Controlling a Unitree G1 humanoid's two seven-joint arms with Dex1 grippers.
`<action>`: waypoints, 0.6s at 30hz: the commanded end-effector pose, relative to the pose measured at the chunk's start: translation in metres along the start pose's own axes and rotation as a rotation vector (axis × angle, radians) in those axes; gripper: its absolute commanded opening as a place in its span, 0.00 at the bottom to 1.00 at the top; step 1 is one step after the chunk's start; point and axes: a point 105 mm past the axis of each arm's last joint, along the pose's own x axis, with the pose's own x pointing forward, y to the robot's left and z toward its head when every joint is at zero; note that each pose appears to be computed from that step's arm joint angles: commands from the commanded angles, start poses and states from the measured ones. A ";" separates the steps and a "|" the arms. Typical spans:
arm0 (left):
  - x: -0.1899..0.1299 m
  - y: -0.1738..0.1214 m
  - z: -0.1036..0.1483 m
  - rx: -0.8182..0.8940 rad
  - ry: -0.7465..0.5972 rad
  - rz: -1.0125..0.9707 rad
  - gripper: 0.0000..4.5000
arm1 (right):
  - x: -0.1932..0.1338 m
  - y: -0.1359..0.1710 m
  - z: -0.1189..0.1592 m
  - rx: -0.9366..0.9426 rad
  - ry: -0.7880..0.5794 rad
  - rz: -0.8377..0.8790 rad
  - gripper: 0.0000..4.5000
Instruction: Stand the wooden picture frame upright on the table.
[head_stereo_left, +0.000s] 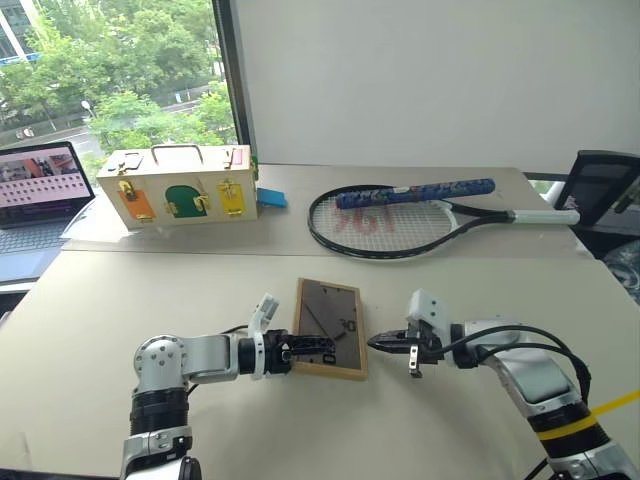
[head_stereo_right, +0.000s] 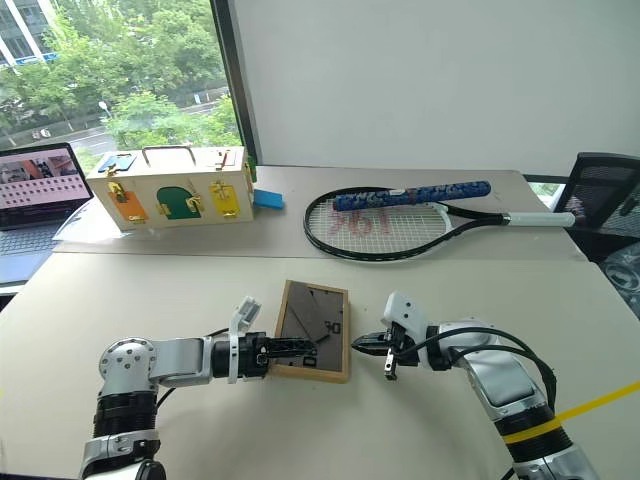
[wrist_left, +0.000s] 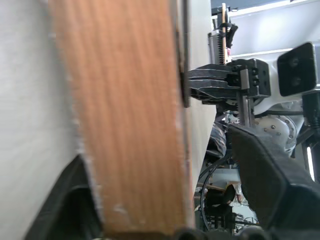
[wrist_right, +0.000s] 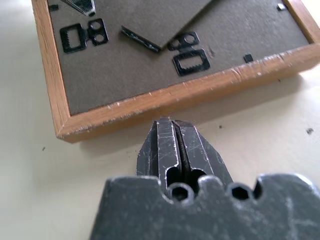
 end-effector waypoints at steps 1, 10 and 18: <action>-0.008 -0.009 0.007 0.009 -0.025 -0.054 0.38 | -0.008 -0.007 0.004 -0.030 -0.002 -0.032 0.00; -0.028 -0.058 0.038 0.068 -0.151 -0.326 0.25 | -0.051 -0.026 0.045 0.143 -0.225 -0.113 0.00; -0.046 -0.123 0.058 0.402 -0.364 -0.461 0.25 | -0.072 -0.006 0.111 0.210 -0.410 -0.003 0.00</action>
